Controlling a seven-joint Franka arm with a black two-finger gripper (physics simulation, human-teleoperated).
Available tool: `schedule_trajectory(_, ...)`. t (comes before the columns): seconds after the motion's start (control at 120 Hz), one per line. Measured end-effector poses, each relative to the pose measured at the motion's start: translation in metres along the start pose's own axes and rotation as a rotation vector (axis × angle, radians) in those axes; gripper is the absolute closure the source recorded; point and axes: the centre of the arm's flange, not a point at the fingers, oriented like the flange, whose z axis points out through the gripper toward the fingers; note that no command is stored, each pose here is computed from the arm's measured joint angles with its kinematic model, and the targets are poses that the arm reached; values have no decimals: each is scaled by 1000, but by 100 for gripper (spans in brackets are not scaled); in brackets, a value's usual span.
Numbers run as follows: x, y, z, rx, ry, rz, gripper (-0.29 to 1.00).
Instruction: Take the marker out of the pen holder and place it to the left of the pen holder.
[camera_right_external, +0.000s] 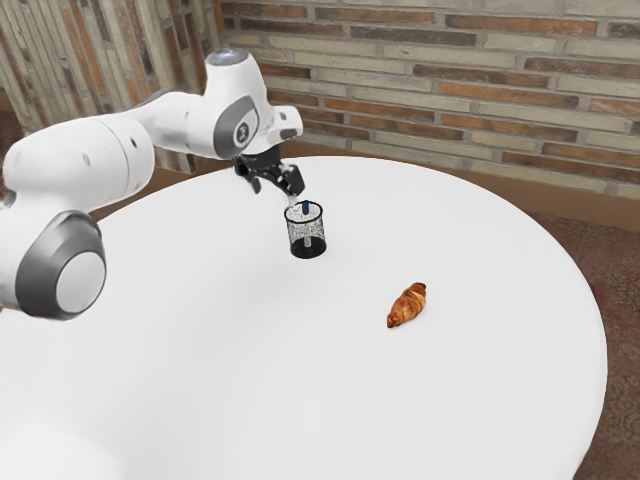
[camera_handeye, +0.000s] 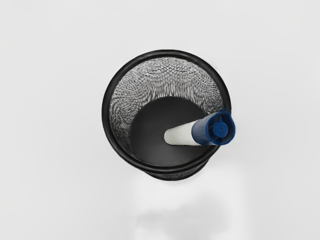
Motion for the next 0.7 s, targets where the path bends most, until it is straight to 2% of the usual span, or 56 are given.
schedule_trajectory(0.142,14,11,21,9,140,5,0)
schedule_trajectory(0.292,18,19,56,7,215,-19,0)
schedule_trajectory(0.4,21,21,59,9,271,-38,0)
schedule_trajectory(0.7,8,19,61,-12,294,-108,0)
